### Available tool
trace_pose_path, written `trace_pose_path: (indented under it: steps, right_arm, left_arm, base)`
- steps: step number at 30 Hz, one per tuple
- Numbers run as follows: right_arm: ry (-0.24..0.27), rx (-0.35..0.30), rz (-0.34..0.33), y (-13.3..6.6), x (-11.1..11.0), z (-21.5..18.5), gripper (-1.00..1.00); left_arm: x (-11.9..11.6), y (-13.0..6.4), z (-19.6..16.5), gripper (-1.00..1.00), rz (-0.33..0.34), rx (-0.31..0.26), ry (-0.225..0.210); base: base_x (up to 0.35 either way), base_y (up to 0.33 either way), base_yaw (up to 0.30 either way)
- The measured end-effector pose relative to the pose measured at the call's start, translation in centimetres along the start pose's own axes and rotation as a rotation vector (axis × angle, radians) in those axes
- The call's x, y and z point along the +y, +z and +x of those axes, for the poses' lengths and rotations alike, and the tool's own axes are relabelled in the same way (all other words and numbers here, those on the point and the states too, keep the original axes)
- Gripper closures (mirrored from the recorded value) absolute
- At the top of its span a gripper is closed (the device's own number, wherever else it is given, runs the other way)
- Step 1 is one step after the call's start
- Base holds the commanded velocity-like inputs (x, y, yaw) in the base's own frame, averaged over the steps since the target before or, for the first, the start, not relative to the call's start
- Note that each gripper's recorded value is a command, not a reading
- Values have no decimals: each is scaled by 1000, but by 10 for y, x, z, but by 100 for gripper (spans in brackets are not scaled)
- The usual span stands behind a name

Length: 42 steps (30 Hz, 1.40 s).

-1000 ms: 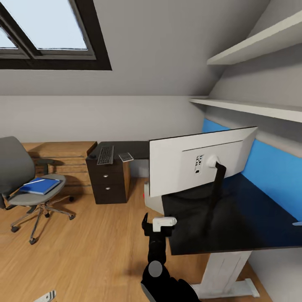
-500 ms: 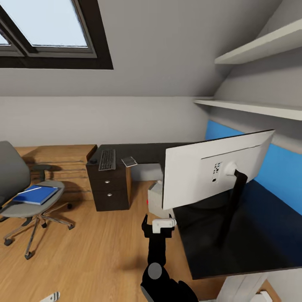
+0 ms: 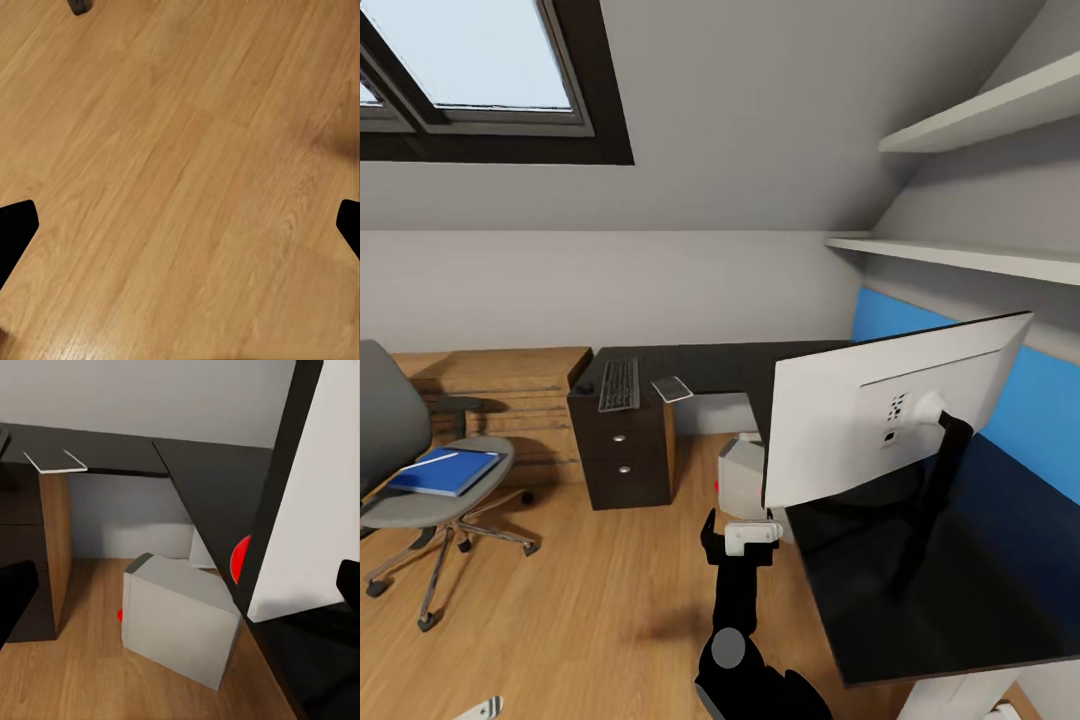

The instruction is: In the bedroom, organize the workspace by keeping the computer under the desk, ensuring the monitor is on the desk, placing the keyboard on the desk next to the monitor, placing the mouse on the desk next to the keyboard, moving the folder from the swivel chair onto the desk next to the mouse, stacking the notebook on top of the folder with the pen on top of the notebook, and positioning the swivel chair next to the desk.

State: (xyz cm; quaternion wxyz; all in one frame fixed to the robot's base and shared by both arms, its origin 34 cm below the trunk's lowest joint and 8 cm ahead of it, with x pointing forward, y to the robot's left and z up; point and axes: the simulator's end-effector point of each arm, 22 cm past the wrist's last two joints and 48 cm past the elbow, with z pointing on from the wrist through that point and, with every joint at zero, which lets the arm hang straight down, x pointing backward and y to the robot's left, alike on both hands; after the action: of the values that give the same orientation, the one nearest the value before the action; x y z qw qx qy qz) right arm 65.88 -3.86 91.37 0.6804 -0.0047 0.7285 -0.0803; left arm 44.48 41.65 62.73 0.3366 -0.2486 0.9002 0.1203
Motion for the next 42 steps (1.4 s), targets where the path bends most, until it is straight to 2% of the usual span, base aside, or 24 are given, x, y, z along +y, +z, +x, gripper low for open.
trace_pose_path:
  steps: [13, 19, 22, 28, 42]
  right_arm:
    - [-2, -14, 24, -1, -6, -6, -100]
    - [-14, -39, 85, -2, -19, -12, -100]
    - [-11, -89, 117, -4, -25, -23, -100]
    - [12, -134, 229, -10, -49, -33, -100]
    - [9, -132, 257, -11, -56, -33, -100]
  left_arm:
    - [-1, -1, -3, -100, 5, -8, -3]
    - [-2, -1, -3, -100, 5, -8, -3]
    - [-2, -1, -3, -100, 5, -7, -2]
    - [-2, -1, -2, -100, 4, -7, -3]
    - [-2, -1, -2, -100, 4, -7, -2]
  base:
    - [254, 123, -150]
    - [64, 32, -18]
    - [11, 5, -3]
    - [2, 1, -1]
    - [87, 14, 0]
